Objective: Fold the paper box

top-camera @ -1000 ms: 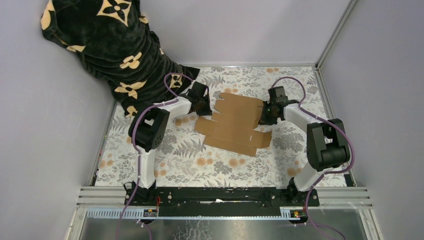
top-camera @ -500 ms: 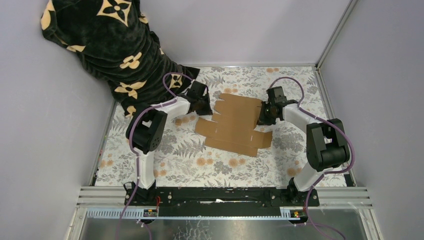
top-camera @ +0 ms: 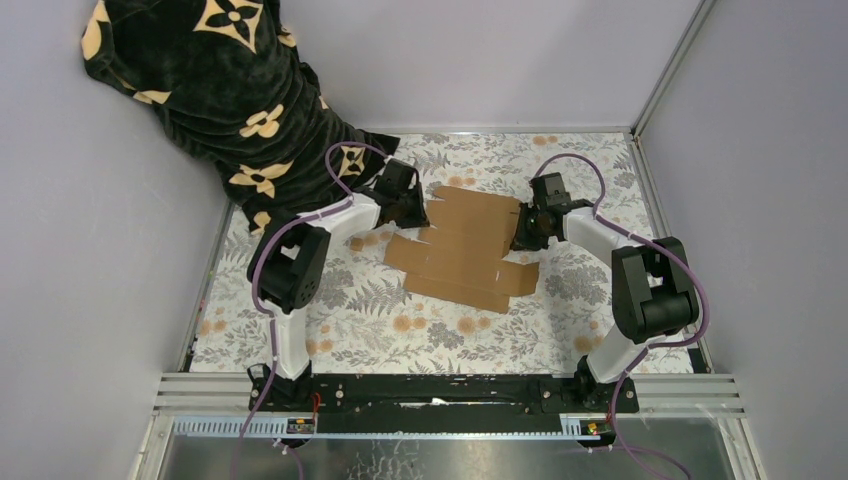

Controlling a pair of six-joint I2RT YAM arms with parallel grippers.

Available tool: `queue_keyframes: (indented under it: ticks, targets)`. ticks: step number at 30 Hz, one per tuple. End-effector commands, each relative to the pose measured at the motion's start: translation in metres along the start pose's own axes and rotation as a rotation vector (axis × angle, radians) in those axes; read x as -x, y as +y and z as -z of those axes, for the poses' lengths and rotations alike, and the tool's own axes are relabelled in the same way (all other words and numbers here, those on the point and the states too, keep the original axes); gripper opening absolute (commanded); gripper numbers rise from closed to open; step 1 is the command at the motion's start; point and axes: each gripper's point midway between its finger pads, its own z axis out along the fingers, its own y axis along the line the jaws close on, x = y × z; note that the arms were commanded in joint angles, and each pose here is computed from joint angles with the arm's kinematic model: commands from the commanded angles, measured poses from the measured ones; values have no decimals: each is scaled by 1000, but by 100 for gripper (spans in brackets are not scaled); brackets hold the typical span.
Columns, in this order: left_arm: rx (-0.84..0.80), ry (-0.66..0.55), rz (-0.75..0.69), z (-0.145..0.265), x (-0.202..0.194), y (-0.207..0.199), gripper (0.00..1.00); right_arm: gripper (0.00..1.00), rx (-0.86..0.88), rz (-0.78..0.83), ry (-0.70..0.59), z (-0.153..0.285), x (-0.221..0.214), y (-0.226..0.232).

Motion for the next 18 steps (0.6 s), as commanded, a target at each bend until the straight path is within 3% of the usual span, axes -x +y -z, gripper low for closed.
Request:
queue_keyframes:
  ticks: [1, 7, 18]
  targets:
    - [25, -35, -3, 9, 4, 3, 3, 17, 45, 15, -40, 6, 17, 19]
    - [112, -60, 52, 17, 16, 43, 3, 17, 40, 21, -39, 7, 15, 17]
    - [217, -11, 2, -6, 10, 73, 0, 17, 36, 22, -34, 5, 14, 15]
